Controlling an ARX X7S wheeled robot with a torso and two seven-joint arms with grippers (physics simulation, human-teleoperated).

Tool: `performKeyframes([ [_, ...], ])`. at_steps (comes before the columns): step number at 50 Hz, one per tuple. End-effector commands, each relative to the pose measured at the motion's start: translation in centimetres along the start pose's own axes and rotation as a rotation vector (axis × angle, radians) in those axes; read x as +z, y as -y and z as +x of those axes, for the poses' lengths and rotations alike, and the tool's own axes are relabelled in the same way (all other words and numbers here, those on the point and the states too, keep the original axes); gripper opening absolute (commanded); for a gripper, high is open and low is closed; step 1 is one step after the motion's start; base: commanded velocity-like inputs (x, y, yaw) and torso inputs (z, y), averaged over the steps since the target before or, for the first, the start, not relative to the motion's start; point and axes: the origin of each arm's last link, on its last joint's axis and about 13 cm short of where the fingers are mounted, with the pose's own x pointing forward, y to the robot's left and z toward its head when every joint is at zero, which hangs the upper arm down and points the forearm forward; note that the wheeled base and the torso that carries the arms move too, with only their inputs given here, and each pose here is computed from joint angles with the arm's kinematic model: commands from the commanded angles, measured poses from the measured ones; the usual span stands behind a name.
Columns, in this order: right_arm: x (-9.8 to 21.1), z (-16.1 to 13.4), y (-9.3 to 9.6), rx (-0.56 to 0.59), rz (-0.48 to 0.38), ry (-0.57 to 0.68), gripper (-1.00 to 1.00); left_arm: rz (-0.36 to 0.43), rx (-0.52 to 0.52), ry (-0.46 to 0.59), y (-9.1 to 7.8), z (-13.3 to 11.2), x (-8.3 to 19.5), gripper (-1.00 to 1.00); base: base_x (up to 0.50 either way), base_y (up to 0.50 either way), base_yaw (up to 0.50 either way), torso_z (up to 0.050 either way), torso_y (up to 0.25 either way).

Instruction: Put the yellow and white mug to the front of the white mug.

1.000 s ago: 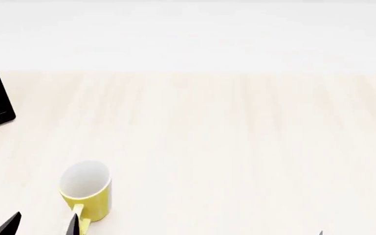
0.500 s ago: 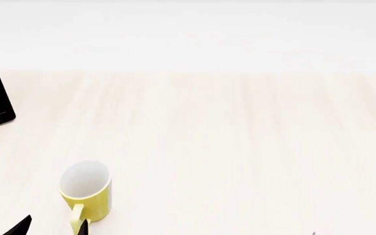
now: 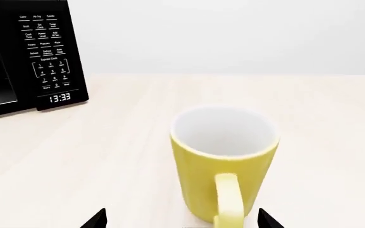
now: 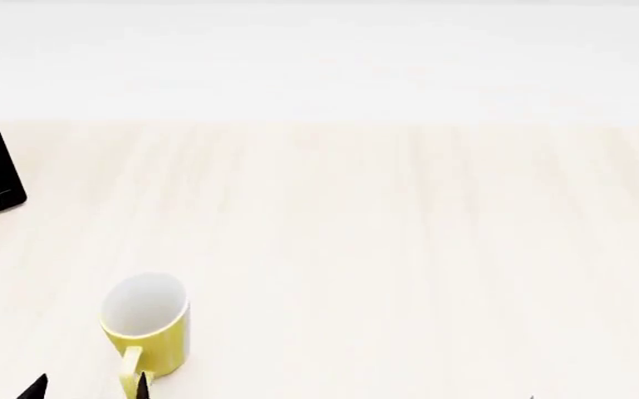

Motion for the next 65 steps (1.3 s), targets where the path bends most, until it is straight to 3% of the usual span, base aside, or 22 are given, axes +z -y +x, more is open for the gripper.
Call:
performKeyframes([
  [1, -0.2, 0.1, 0.0, -0.006, -0.005, -0.007, 1.0, 0.028, 0.024, -0.032, 1.1, 1.3, -0.8, 1.0, 0.0, 0.0, 0.0, 0.0, 0.0],
  [16, -0.3, 0.1, -0.1, 0.001, -0.002, -0.008, 1.0, 0.11, -0.026, 0.0, 2.0, 1.4, -0.3, 1.0, 0.0, 0.0, 0.0, 0.0, 0.0],
  [45, -0.3, 0.0, -0.2, 0.004, -0.007, -0.009, 1.0, 0.039, -0.023, -0.095, 1.7, 2.8, -1.6, 1.0, 0.0, 0.0, 0.0, 0.0, 0.0],
  [54, -0.3, 0.0, -0.2, 0.005, -0.01, -0.01, 1.0, 0.016, -0.063, -0.056, 1.7, 2.6, -1.2, 1.0, 0.0, 0.0, 0.0, 0.0, 0.0],
  [55, -0.4, 0.0, -0.2, 0.006, -0.011, -0.01, 1.0, 0.008, -0.059, -0.055, 1.6, 2.6, -1.0, -1.0, 0.0, 0.0, 0.0, 0.0, 0.0],
  [65, -0.7, 0.1, -0.3, 0.008, -0.019, -0.02, 1.0, -0.044, -0.111, -0.047, 0.9, 2.6, -1.0, -1.0, 0.0, 0.0, 0.0, 0.0, 0.0],
])
